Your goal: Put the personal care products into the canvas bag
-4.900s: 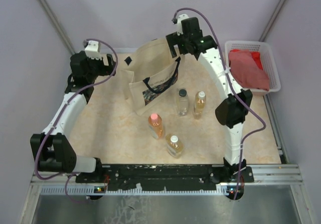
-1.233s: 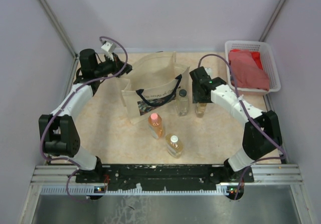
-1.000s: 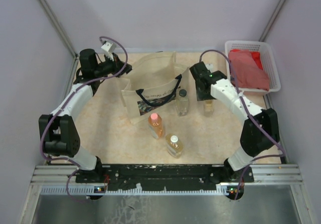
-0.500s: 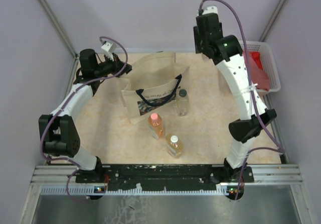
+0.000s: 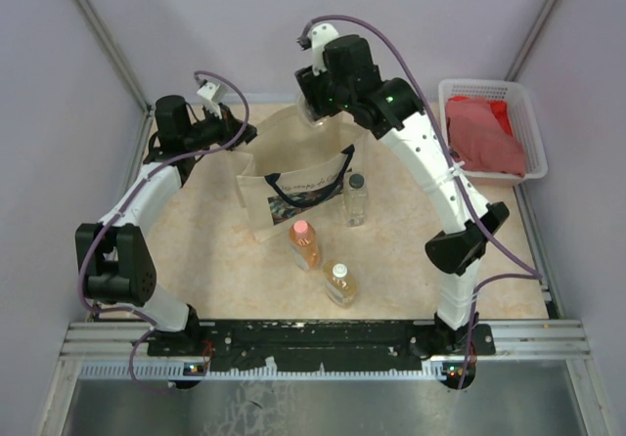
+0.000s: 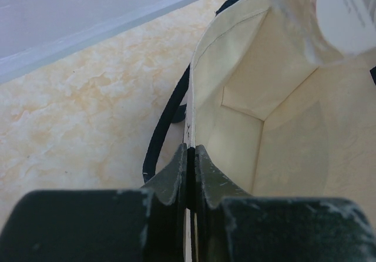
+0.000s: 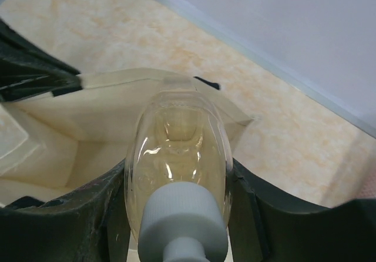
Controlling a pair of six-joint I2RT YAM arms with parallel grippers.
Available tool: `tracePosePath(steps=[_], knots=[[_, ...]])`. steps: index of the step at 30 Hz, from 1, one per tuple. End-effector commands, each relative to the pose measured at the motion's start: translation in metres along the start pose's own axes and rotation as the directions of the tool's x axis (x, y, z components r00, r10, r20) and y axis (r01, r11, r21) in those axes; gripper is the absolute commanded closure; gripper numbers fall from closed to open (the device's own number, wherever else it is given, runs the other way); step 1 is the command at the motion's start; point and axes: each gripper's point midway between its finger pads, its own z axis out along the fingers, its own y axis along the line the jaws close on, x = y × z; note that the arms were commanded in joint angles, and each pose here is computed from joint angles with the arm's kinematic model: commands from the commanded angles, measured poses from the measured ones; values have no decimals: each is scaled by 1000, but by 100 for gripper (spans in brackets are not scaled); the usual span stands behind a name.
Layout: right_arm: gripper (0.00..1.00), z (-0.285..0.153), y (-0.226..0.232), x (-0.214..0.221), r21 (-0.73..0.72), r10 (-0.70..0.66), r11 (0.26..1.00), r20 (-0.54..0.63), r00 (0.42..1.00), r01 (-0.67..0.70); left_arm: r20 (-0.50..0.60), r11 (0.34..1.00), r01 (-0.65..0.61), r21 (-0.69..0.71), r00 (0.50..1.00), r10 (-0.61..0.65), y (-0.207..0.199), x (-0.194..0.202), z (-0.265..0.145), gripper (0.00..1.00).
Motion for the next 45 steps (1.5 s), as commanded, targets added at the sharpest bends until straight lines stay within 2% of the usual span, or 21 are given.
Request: tracePosePath(steps=[1, 7, 14, 22, 27, 33, 40, 45], knots=[[100, -13, 18, -61, -91, 29, 996, 227, 973, -9, 22, 999, -43, 13, 999, 43, -10, -14, -3, 100], [100, 35, 28, -2, -78, 32, 997, 78, 996, -26, 24, 999, -44, 8, 999, 44, -11, -15, -6, 100], [100, 78, 21, 44, -12, 9, 1000, -26, 1000, -9, 20, 999, -46, 3, 999, 45, -12, -13, -8, 100], [100, 109, -15, 83, 100, 21, 995, -157, 987, -5, 18, 998, -57, -2, 998, 57, -13, -14, -11, 100], [100, 119, -41, 103, 156, 35, 988, -199, 979, -4, 19, 998, -57, -4, 998, 57, -13, -15, -11, 100], [100, 129, -52, 119, 150, 34, 989, -240, 970, 3, 13, 998, -60, -13, 998, 61, -12, -15, -12, 100], [98, 147, -33, 152, 50, 19, 999, -340, 940, -2, 11, 998, -58, -17, 998, 58, -11, -15, -11, 100], [94, 153, -30, 165, 46, 26, 999, -365, 931, -10, 10, 998, -55, -20, 998, 55, -10, -15, -11, 100]])
